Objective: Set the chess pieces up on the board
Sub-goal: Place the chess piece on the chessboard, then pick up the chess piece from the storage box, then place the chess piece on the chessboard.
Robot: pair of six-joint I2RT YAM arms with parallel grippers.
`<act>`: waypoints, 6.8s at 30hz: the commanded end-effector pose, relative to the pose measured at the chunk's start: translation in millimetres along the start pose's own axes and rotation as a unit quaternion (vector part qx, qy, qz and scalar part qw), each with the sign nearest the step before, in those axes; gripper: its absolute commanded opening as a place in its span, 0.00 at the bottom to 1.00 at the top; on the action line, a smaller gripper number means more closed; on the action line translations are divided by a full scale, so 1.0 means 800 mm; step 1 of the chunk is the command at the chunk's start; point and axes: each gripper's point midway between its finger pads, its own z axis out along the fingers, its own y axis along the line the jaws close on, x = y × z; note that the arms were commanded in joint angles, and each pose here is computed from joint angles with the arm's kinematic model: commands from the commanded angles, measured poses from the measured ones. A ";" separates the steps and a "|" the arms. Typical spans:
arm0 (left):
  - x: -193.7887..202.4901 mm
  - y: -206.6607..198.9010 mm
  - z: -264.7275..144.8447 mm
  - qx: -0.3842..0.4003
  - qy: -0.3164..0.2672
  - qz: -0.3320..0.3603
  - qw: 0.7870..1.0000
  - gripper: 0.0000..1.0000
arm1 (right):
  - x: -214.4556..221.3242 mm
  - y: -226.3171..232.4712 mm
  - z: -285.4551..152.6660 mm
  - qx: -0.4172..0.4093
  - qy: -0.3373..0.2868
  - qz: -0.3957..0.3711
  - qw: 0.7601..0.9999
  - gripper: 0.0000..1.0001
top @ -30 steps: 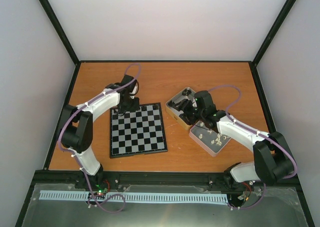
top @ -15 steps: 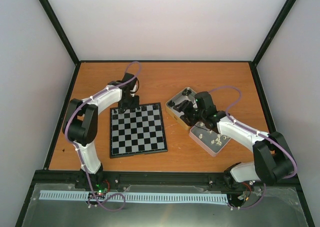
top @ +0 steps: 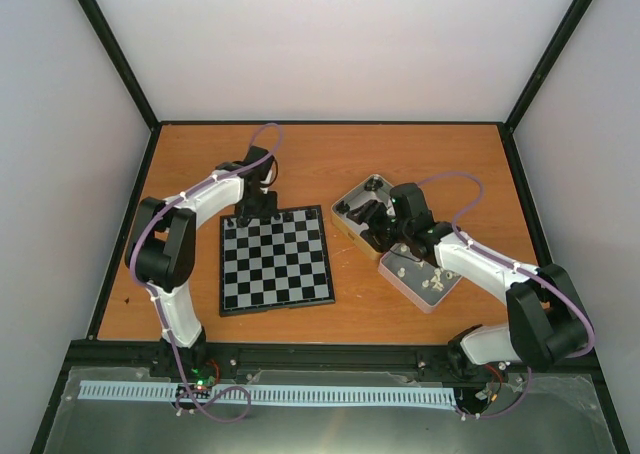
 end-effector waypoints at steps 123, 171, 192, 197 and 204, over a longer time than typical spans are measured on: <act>0.046 -0.195 -0.203 0.452 -0.268 0.063 0.849 0.58 | 0.013 0.110 0.046 -0.068 0.056 -0.022 0.996 0.08; 0.051 -0.200 -0.167 0.474 -0.249 -0.001 0.845 0.06 | 0.037 0.101 0.051 -0.093 0.086 0.059 0.990 0.05; 0.117 -0.050 -0.083 0.164 0.028 0.033 0.986 0.01 | -0.054 0.075 -0.029 -0.006 -0.185 -0.145 0.972 0.05; 0.125 0.002 -0.068 0.086 0.074 0.017 0.993 0.01 | -0.055 0.071 -0.050 -0.003 -0.205 -0.166 0.964 0.05; 0.090 0.047 -0.068 0.012 0.073 -0.012 0.997 0.02 | -0.047 0.063 -0.054 -0.005 -0.197 -0.179 0.964 0.06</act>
